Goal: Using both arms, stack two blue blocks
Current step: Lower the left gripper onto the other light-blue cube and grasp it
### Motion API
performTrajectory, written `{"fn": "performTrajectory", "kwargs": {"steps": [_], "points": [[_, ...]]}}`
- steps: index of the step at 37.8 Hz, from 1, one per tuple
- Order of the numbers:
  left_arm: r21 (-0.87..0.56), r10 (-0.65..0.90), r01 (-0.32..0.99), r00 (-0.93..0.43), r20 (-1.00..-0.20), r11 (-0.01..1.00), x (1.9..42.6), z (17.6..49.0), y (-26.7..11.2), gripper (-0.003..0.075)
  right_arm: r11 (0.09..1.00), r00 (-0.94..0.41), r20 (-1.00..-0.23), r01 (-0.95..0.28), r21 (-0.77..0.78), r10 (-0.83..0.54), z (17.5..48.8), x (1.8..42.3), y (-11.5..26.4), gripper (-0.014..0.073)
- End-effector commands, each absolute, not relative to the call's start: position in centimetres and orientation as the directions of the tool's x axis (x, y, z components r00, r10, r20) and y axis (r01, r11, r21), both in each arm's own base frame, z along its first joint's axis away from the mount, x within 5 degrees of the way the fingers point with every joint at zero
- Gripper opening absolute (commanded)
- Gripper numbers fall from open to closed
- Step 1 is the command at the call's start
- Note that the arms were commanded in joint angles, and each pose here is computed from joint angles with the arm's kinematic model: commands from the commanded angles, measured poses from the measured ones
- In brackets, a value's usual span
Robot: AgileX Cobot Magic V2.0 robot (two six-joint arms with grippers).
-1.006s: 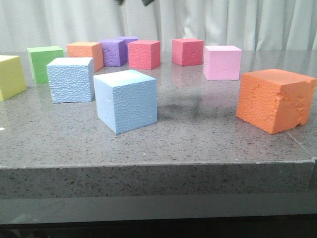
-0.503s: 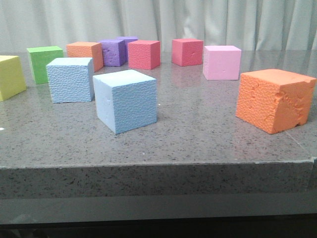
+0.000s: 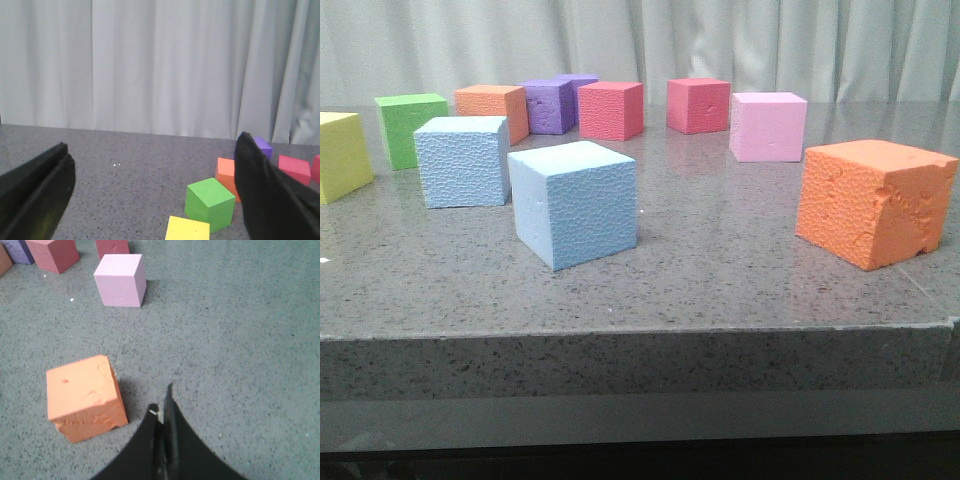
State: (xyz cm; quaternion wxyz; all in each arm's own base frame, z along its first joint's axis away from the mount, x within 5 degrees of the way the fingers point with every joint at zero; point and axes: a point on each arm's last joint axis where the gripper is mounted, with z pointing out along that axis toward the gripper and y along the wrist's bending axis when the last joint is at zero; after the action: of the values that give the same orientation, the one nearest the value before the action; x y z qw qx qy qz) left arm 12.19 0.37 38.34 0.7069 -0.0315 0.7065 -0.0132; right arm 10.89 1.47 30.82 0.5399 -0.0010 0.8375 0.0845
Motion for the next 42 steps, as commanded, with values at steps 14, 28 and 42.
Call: {"fn": "performTrajectory", "kwargs": {"steps": [14, 28, 42], "points": [[-0.010, 0.068, 0.248, -0.306, -0.949, 0.969, 20.2, 41.7, -4.6, 0.0619, 0.989, -0.294, -0.952, -0.091, 0.118, 0.086, 31.3, 10.2, 1.2, -0.0067], [-0.036, 0.252, 0.441, -0.575, -0.778, 0.897, 28.0, 40.1, -12.1, 0.0619, 0.989, -0.300, -0.950, -0.091, 0.118, 0.086, 31.1, 10.2, 1.2, -0.0067], [-0.049, 0.311, 0.447, -0.693, -0.650, 0.893, 32.5, 35.6, -14.3, 0.0619, 0.989, -0.300, -0.950, -0.091, 0.118, 0.086, 31.1, 10.2, 1.2, -0.0067]]}}
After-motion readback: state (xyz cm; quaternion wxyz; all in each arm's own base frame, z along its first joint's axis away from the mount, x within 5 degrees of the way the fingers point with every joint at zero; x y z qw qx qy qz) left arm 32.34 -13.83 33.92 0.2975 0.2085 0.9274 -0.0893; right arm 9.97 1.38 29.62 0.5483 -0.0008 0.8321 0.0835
